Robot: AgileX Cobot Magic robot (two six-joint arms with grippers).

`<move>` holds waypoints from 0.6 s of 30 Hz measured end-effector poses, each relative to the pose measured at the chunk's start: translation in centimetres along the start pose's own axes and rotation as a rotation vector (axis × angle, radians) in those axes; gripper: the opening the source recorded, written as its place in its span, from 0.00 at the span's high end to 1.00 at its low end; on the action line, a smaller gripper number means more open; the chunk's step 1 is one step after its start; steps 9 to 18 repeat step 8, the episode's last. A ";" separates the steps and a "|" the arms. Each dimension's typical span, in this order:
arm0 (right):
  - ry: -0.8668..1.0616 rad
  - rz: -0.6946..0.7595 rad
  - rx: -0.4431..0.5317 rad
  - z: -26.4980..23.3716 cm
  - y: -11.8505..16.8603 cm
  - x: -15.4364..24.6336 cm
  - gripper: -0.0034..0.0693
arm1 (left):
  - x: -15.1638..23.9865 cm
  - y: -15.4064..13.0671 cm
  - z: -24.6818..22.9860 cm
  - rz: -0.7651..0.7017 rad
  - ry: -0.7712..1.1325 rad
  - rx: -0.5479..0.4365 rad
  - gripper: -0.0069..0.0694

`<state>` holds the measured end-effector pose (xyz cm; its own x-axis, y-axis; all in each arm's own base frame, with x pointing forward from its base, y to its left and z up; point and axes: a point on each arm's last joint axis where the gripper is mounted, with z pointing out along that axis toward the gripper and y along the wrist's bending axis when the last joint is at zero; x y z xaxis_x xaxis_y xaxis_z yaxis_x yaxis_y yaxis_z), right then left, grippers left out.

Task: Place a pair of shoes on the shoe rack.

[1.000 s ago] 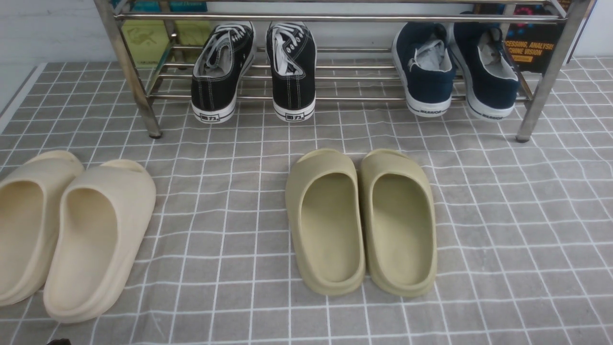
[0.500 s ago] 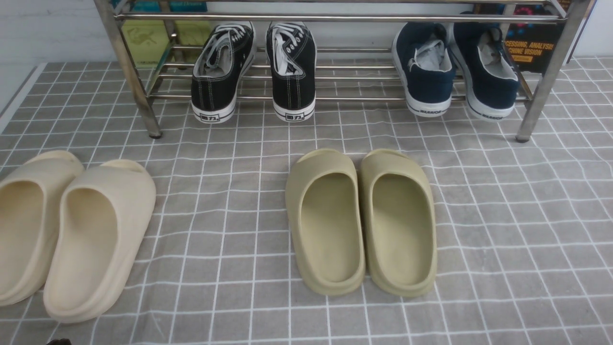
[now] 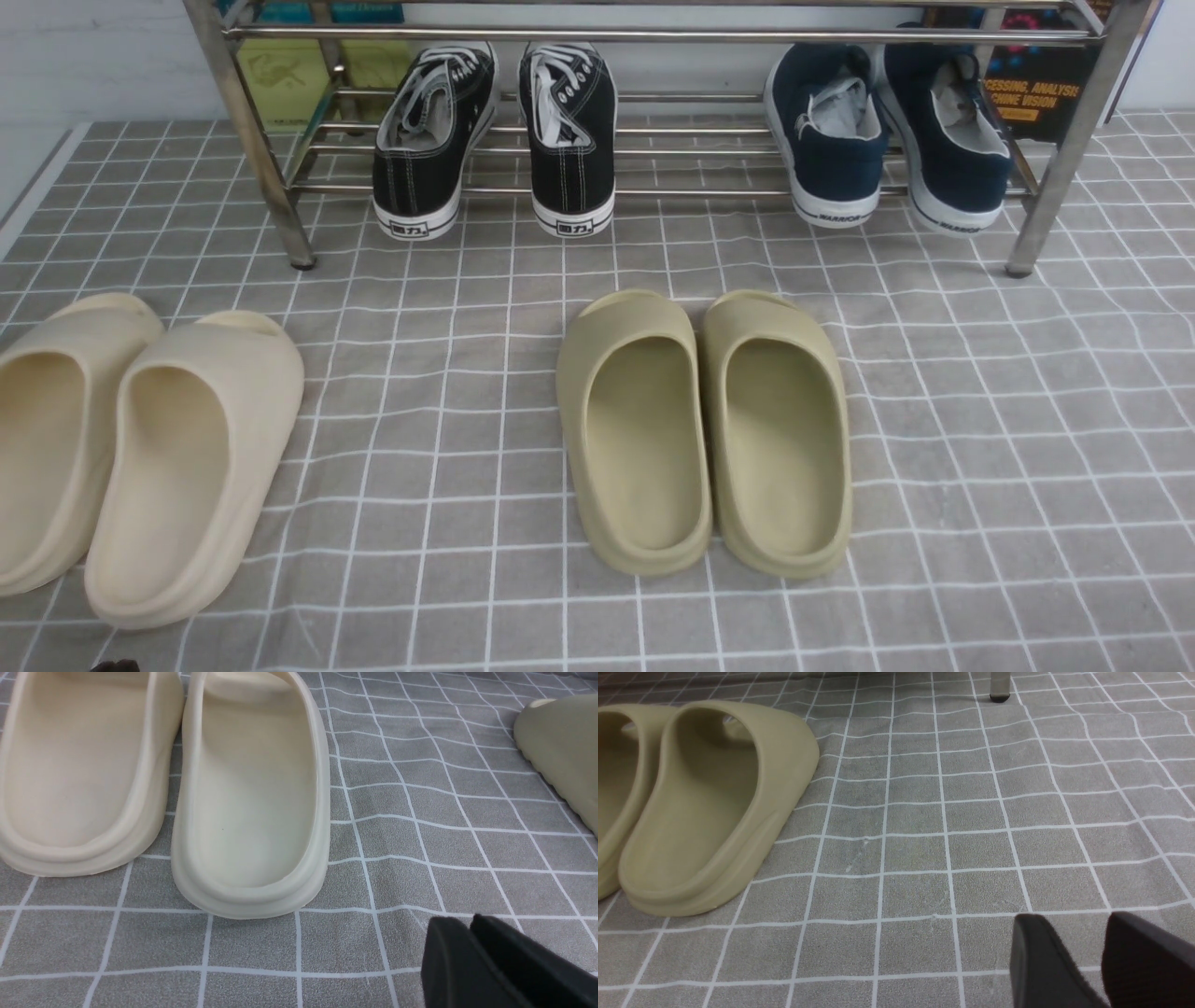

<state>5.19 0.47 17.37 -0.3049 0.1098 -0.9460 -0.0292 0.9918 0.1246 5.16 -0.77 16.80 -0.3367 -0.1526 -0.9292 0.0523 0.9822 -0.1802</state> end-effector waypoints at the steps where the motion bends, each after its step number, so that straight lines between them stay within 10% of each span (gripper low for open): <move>1: 0.000 0.000 0.000 0.0 0.0 0.0 0.62 | 0.0 0.0 0.0 0.000 0.000 0.000 0.82; 18: 0.000 0.000 0.000 0.0 0.0 0.0 0.62 | 0.0 0.0 0.0 0.000 0.000 0.000 0.81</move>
